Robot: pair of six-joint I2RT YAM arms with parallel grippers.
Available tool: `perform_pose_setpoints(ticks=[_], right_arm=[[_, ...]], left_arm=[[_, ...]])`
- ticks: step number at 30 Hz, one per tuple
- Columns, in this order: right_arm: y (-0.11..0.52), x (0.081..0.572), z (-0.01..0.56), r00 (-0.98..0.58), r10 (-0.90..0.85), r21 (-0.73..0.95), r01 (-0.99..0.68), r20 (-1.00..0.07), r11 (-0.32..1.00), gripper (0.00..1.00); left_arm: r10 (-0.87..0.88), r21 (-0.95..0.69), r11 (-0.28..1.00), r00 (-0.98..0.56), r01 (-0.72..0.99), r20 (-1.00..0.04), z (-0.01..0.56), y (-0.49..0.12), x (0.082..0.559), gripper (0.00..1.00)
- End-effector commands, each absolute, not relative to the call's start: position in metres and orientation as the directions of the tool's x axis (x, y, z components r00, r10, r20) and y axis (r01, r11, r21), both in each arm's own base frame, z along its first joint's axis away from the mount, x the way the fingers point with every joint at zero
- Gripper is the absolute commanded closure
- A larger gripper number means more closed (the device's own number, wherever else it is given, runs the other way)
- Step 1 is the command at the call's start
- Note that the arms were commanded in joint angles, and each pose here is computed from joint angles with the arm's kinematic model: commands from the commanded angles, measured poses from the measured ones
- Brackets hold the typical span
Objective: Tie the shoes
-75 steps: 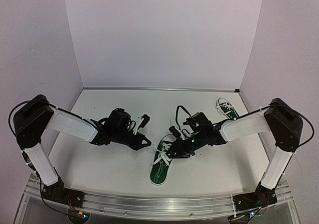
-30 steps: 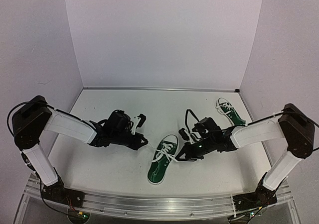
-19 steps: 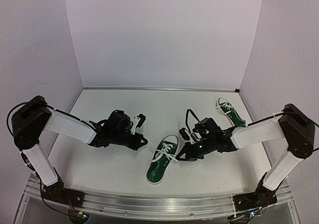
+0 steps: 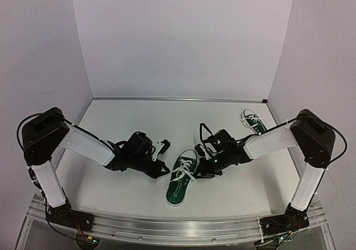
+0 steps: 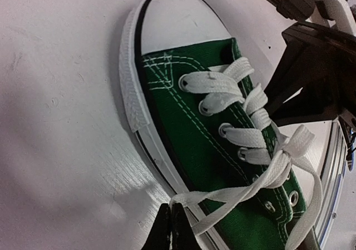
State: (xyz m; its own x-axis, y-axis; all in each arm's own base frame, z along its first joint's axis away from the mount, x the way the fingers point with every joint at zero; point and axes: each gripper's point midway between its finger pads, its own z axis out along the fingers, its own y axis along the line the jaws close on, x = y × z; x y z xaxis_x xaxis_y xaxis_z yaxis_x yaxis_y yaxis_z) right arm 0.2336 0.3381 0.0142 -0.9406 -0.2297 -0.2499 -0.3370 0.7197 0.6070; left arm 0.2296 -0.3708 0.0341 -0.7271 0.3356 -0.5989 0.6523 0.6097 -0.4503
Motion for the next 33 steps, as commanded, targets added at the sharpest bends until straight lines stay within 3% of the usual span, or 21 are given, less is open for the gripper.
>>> perform_pose_setpoints(ticks=[1,7,13,16,22,26,33], right_arm=[[0.333,0.266,0.018,-0.935,-0.191,0.579,-0.337,-0.299,0.742,1.00],[0.338,0.253,0.031,-0.936,-0.219,0.641,-0.348,-0.275,0.684,1.00],[0.329,0.244,0.067,-0.936,-0.177,0.657,-0.341,-0.304,0.673,0.64],[0.321,0.249,0.090,-0.924,-0.151,0.631,-0.353,-0.351,0.691,0.57],[0.304,0.244,0.098,-0.915,-0.149,0.585,-0.358,-0.374,0.727,0.49],[0.303,0.234,0.093,-0.924,-0.164,0.603,-0.352,-0.345,0.716,0.48],[0.306,0.229,0.091,-0.927,-0.180,0.622,-0.357,-0.330,0.697,0.50]], left_arm=[[0.294,-0.453,0.615,-0.720,0.646,-0.629,0.048,-0.376,0.240,1.00],[0.236,-0.421,0.689,-0.732,0.590,-0.639,0.057,-0.354,0.260,0.98],[0.256,-0.363,0.694,-0.684,0.622,-0.683,0.088,-0.342,0.261,0.70],[0.265,-0.344,0.695,-0.669,0.632,-0.695,0.100,-0.334,0.256,0.59],[0.382,-0.329,0.638,-0.658,0.696,-0.650,0.087,-0.330,0.223,0.56],[0.451,-0.324,0.608,-0.651,0.725,-0.611,0.068,-0.338,0.201,0.57],[0.457,-0.326,0.601,-0.648,0.730,-0.609,0.052,-0.356,0.204,0.57]])
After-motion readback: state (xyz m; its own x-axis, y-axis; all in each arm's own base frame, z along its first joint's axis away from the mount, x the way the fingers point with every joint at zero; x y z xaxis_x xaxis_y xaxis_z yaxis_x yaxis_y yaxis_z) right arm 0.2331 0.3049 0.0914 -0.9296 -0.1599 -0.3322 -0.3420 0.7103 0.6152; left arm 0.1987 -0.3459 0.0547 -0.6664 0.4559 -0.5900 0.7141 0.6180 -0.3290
